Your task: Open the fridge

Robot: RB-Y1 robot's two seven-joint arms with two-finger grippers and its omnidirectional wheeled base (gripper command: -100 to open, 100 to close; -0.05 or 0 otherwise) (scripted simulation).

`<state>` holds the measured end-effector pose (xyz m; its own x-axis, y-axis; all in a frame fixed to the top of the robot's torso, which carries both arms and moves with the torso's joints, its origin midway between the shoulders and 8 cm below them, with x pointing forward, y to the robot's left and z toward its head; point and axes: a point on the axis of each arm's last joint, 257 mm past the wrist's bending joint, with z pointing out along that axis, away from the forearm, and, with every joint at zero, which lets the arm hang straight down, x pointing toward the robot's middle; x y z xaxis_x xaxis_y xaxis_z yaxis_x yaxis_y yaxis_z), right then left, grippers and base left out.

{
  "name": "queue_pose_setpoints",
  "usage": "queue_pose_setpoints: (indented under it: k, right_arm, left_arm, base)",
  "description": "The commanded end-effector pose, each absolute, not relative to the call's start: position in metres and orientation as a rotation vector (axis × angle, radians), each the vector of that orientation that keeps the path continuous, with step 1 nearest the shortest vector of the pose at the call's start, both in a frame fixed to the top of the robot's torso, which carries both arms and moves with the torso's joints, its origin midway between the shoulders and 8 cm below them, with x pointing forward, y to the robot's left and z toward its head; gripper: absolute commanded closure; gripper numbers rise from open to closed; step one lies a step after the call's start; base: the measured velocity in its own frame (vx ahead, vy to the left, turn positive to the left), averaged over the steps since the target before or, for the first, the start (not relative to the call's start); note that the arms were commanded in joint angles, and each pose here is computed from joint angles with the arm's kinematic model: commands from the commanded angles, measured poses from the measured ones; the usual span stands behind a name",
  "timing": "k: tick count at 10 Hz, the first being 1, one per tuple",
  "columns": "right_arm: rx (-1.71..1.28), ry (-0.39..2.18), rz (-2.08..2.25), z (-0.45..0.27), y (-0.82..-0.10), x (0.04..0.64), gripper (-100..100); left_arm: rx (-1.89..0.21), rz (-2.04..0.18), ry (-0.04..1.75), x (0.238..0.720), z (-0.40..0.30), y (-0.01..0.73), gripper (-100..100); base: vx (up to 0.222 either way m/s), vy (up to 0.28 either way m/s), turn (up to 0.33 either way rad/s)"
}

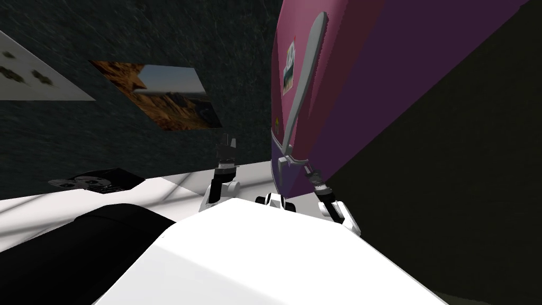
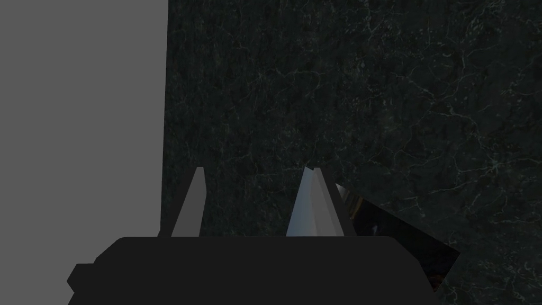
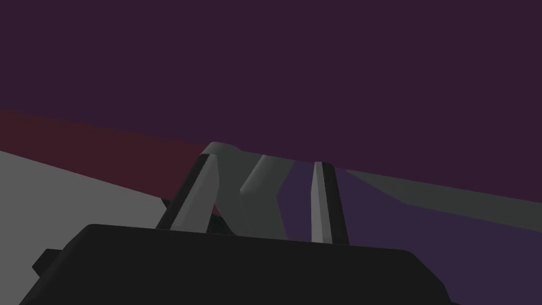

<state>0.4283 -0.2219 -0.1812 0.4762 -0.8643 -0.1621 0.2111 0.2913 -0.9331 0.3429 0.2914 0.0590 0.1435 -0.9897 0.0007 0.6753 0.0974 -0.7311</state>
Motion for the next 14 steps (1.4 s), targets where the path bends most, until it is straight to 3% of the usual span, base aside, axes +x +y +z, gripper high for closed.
queue_pose_setpoints:
  k: [1, 14]
  right_arm:
    - [-1.078, 0.757, -0.859, -0.196, -0.213, 0.429, -100]
    - [-1.105, 0.732, -0.976, -0.233, -0.147, 0.435, -100]
  left_arm:
    - [-0.674, -1.341, 0.582, 0.343, 0.059, 0.291, 0]
    - [-0.674, -1.341, 0.582, 0.343, 0.059, 0.291, 0]
  base:
    - [0.008, 0.036, 0.001]
    - [-0.009, 0.036, 0.015]
